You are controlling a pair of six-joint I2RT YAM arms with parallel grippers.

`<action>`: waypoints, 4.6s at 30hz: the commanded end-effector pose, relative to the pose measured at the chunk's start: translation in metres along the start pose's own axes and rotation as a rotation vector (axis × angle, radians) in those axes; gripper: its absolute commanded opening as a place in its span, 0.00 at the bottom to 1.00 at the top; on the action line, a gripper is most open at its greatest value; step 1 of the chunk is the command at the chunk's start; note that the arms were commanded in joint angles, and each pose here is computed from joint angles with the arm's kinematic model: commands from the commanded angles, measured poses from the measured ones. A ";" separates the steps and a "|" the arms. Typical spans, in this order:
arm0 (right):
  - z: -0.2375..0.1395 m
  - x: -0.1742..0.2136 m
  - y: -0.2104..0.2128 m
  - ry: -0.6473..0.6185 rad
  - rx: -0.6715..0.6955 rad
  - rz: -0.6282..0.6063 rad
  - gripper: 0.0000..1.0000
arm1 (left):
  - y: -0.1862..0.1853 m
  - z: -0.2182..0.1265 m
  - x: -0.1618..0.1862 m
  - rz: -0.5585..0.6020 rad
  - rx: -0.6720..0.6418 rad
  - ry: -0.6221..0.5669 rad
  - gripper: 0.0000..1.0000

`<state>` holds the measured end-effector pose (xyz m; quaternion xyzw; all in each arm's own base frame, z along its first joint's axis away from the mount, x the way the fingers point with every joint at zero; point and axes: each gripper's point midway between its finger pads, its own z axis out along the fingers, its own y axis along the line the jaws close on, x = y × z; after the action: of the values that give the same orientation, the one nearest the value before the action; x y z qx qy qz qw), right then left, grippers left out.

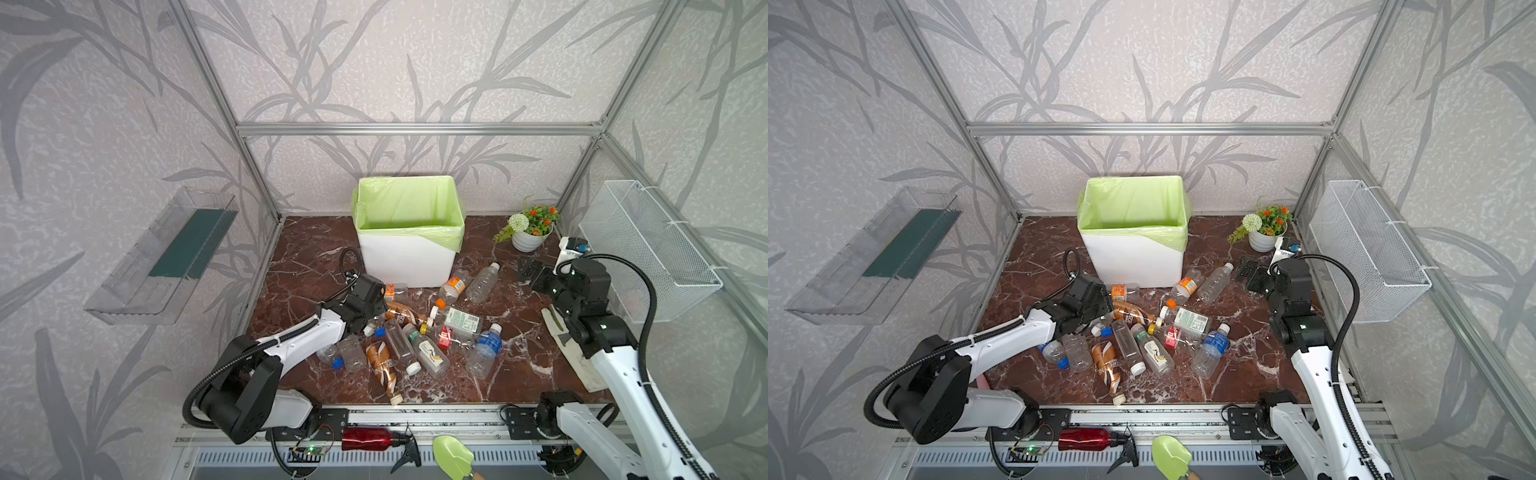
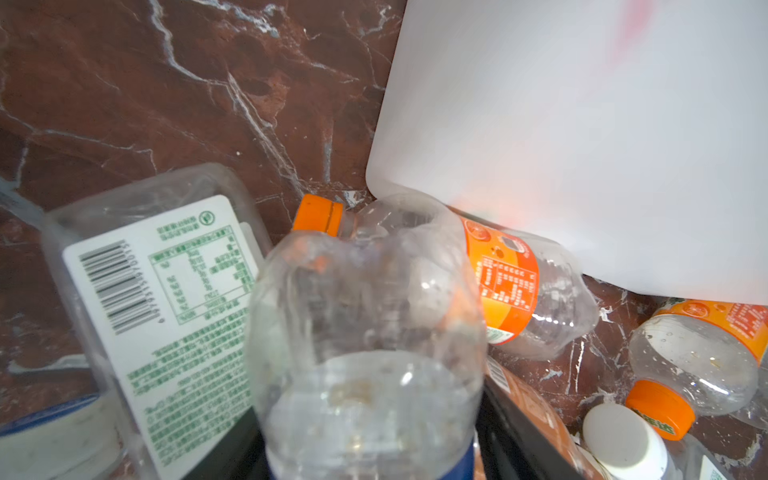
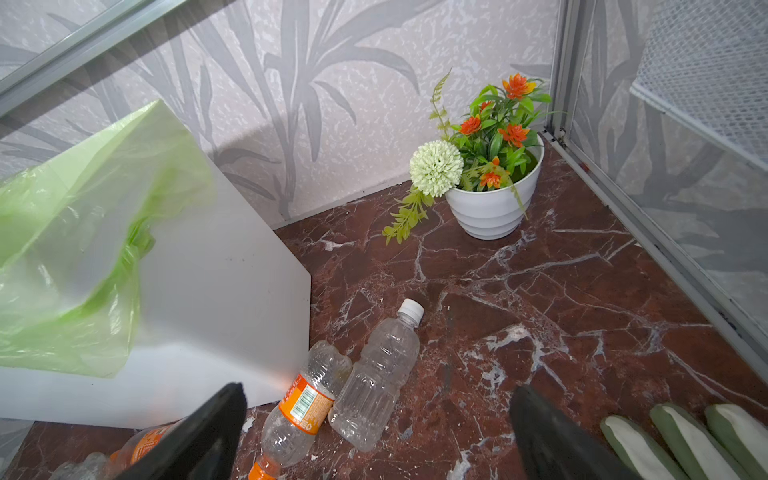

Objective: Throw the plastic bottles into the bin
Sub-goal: 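Close the left gripper on the blue Pepsi bottle in the pile, then lift the Pepsi bottle with the left gripper and release it into the bin, then grasp the clear bottle by the flower pot with the right gripper while the left withdraws, then lift the clear bottle with the right gripper and drop it into the bin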

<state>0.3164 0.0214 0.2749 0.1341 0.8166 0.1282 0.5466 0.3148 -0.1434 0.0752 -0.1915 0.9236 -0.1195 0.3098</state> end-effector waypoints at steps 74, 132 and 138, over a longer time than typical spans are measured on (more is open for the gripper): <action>0.041 0.081 -0.053 0.240 0.056 0.380 0.97 | -0.072 -0.234 -0.200 0.394 0.089 -0.804 0.99; 0.015 -0.141 0.056 -0.135 -0.225 0.048 0.43 | 0.124 -0.118 -0.133 -0.143 -0.115 -0.454 0.99; -0.057 -0.223 0.136 -0.397 -0.419 -0.009 0.44 | 0.133 -0.116 -0.123 -0.159 -0.145 -0.440 0.99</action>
<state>0.3583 0.0459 0.5159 0.0639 0.6683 0.2543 0.6962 0.3038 0.0334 0.1873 -0.2859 0.8283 -0.0428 0.4799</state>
